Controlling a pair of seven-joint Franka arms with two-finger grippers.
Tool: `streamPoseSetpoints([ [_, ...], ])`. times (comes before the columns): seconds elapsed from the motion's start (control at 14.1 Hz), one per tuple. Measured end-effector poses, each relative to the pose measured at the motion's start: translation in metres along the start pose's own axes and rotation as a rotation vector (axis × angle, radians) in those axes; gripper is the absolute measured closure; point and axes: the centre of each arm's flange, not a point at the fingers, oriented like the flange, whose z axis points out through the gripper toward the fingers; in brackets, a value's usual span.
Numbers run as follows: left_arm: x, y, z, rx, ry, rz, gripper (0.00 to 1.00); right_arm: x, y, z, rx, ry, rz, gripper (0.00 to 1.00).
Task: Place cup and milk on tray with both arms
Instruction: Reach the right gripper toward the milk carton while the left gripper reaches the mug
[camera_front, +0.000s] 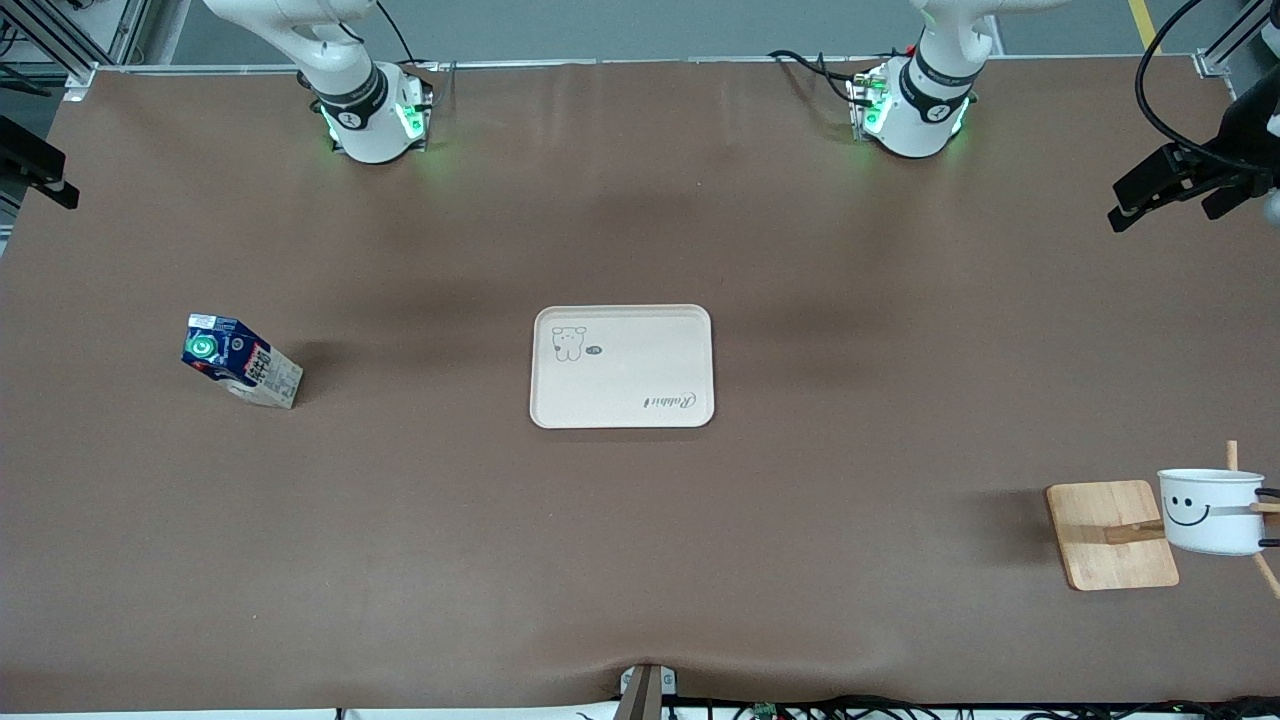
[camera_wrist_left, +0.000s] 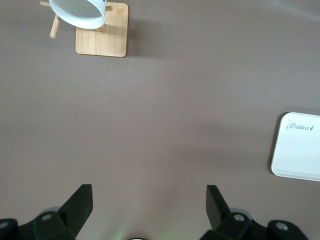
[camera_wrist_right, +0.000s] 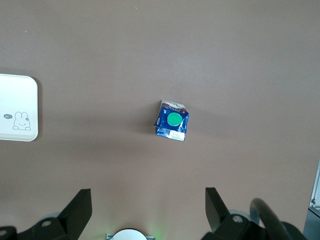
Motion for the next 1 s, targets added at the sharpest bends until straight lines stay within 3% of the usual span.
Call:
streamPoseSetpoints([
  [0.71,0.005,-0.023,-0.005,0.009,0.014,-0.043,0.0,0.004,0.0,0.006,0.001,-0.012,0.001,0.0],
  [1.0,0.026,-0.054,0.013,0.031,0.042,-0.098,0.0,0.009,0.001,0.012,0.002,-0.023,0.0,0.0],
])
